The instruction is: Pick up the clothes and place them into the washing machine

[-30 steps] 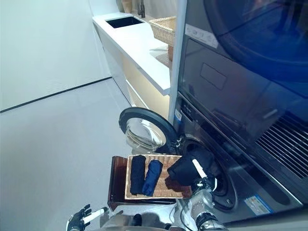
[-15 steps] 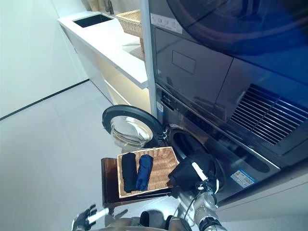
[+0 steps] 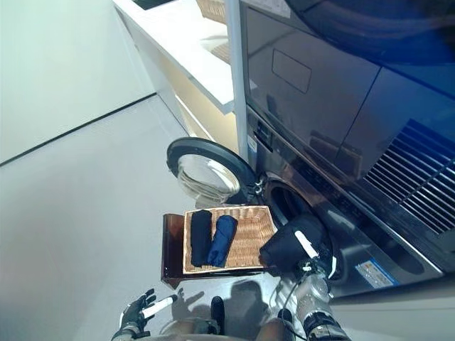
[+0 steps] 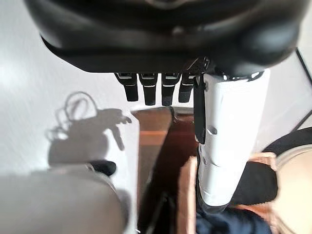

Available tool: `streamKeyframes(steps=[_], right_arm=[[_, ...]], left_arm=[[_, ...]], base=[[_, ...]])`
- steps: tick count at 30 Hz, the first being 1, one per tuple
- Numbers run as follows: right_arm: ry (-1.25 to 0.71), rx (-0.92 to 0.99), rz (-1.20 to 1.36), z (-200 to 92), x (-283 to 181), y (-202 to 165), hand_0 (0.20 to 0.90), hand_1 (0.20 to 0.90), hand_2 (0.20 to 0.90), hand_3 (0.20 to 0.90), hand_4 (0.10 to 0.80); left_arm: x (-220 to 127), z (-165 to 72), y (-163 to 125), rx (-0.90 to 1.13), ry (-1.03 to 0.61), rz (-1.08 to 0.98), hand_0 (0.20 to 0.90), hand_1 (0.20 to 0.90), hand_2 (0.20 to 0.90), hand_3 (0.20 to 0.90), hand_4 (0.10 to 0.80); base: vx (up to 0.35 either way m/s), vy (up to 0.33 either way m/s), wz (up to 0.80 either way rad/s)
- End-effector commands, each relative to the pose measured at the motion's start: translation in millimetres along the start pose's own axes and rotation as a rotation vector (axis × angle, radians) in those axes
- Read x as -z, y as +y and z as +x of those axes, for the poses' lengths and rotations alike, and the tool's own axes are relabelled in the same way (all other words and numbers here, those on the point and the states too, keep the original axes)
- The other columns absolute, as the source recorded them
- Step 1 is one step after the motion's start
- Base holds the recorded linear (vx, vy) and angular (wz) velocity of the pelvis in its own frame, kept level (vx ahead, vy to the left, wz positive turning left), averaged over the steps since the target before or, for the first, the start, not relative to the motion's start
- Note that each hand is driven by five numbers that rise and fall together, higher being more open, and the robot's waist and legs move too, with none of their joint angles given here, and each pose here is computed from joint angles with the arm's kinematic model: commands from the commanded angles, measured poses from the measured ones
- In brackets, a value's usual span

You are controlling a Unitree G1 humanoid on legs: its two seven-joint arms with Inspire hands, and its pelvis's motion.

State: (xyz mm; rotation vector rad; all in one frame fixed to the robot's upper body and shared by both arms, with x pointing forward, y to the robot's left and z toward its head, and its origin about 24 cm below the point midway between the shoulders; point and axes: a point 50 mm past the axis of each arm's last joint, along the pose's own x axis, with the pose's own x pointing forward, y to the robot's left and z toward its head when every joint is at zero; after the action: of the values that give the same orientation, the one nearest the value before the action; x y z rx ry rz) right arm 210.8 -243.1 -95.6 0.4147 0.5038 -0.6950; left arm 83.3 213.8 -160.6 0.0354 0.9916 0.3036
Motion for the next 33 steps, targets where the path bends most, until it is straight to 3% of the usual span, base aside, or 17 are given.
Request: streamKeyframes(steps=[1,5,11,18,33], right_arm=[[-0.204,-0.104,0.080,11,-54,40,0.200,0.200,0.200,0.200,0.300],[-0.256,-0.156,0.148,9,-70,64,0.200,0.200,0.200,0.200,0.300],[-0.441,-0.262,0.368,-8,-123,108,0.200,0.200,0.200,0.200,0.300],[-0.603,-0.318,0.560,-28,-167,128,0.200,0.200,0.200,0.200,0.300],[-0.836,-0.117,0.832,-29,-268,102,0.200,0.200,0.200,0.200,0.300]], left_arm=[[-18,6,19,-0.079,-0.065,0.002,0.900,0.900,0.900,0.900,0.800],[-36,10,18,-0.089,-0.130,-0.040,0.900,0.900,0.900,0.900,0.800],[-90,18,6,-0.066,-0.300,-0.118,0.900,0.900,0.900,0.900,0.800],[-105,16,-6,-0.026,-0.375,-0.155,0.900,0.900,0.900,0.900,0.800],[-96,13,-12,0.012,-0.368,-0.133,0.900,0.900,0.900,0.900,0.800]], base=[[-0.070,0.039,-0.08],[-0.160,0.036,0.02],[-0.173,-0.037,0.18],[-0.069,-0.022,0.16],[-0.002,0.038,0.02]])
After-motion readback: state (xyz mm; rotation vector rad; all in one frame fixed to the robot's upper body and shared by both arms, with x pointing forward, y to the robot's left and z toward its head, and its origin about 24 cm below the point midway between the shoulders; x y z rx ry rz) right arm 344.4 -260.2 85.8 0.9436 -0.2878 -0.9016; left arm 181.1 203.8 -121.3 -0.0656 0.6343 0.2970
